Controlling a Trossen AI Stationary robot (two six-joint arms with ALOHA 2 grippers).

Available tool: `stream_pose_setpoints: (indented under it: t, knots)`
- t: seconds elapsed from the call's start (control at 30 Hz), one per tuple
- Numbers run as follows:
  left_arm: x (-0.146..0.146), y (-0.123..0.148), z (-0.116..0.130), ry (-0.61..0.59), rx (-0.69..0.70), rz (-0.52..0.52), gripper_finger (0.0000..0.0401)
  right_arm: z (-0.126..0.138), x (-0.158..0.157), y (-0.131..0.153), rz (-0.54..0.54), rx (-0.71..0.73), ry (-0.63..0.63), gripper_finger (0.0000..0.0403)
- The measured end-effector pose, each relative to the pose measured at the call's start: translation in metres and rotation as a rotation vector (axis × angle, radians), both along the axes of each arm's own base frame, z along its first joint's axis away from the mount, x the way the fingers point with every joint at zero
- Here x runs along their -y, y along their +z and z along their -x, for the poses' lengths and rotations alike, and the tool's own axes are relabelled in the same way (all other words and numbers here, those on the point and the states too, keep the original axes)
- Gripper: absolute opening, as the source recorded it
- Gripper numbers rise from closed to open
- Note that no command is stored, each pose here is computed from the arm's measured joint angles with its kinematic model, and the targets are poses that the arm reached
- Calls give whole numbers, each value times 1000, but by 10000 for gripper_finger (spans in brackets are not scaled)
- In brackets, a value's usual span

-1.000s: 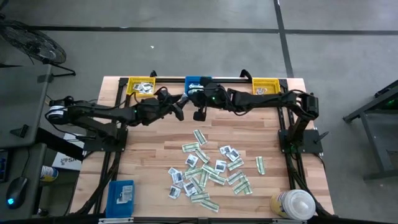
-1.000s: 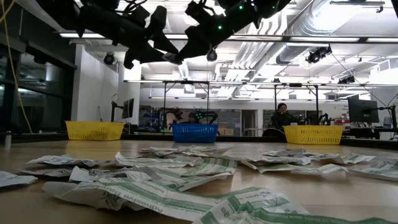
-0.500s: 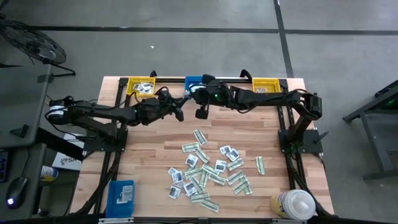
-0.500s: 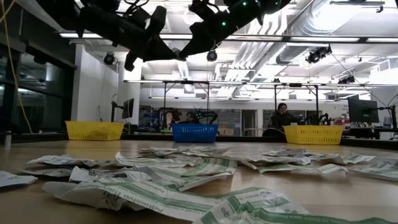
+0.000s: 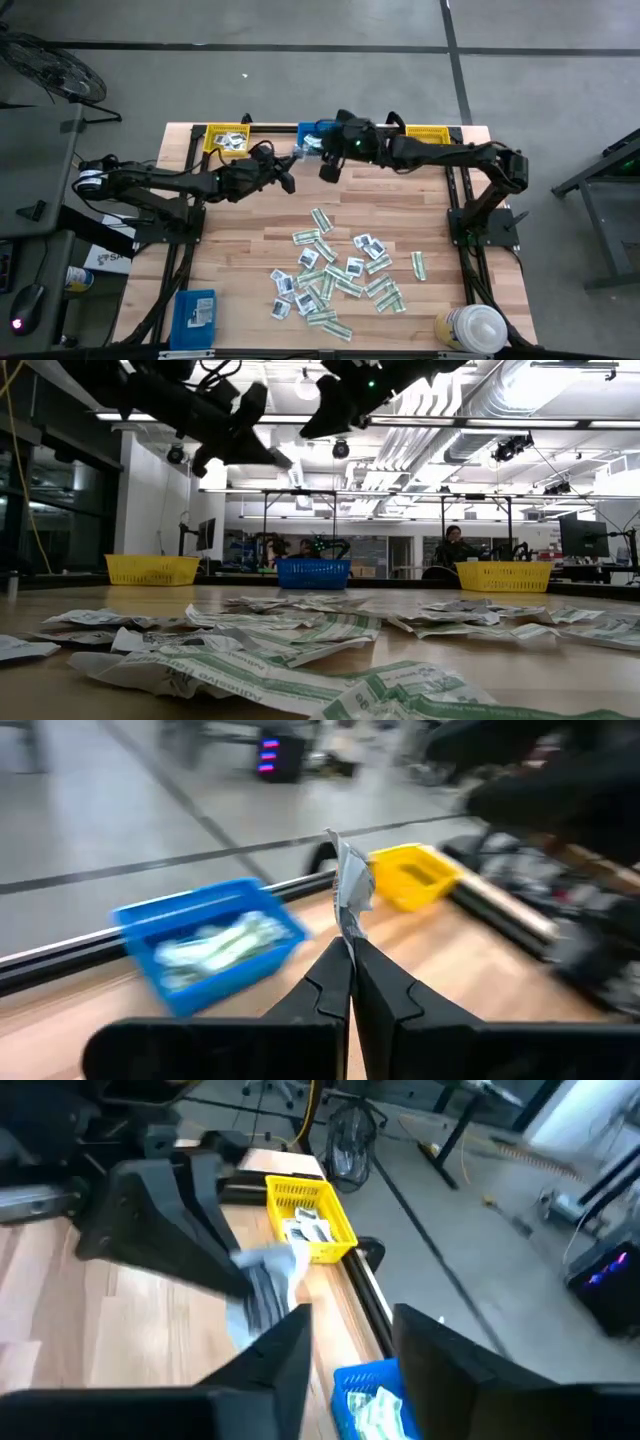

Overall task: Pick & Place First Aid Supplies
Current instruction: Put the gray towelette pack into the left yellow bin

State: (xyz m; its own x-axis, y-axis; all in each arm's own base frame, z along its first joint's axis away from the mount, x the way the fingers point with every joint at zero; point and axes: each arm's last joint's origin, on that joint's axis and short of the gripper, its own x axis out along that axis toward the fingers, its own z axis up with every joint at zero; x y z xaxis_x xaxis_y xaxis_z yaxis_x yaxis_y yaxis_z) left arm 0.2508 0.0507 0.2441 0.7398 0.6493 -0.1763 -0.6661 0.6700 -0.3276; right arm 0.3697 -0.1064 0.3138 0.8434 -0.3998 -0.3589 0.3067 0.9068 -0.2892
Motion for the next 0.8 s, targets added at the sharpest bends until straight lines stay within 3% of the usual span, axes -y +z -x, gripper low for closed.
stream_pose_setpoints:
  t: [0.27, 0.8]
  knots:
    - [-25, -6, 34, 309, -38, 186, 1, 35, 27, 16, -73, -44, -102, 193]
    - [-85, -27, 95, 747, -31, 523, 0, 58, 57, 12, -108, -134, -205, 202]
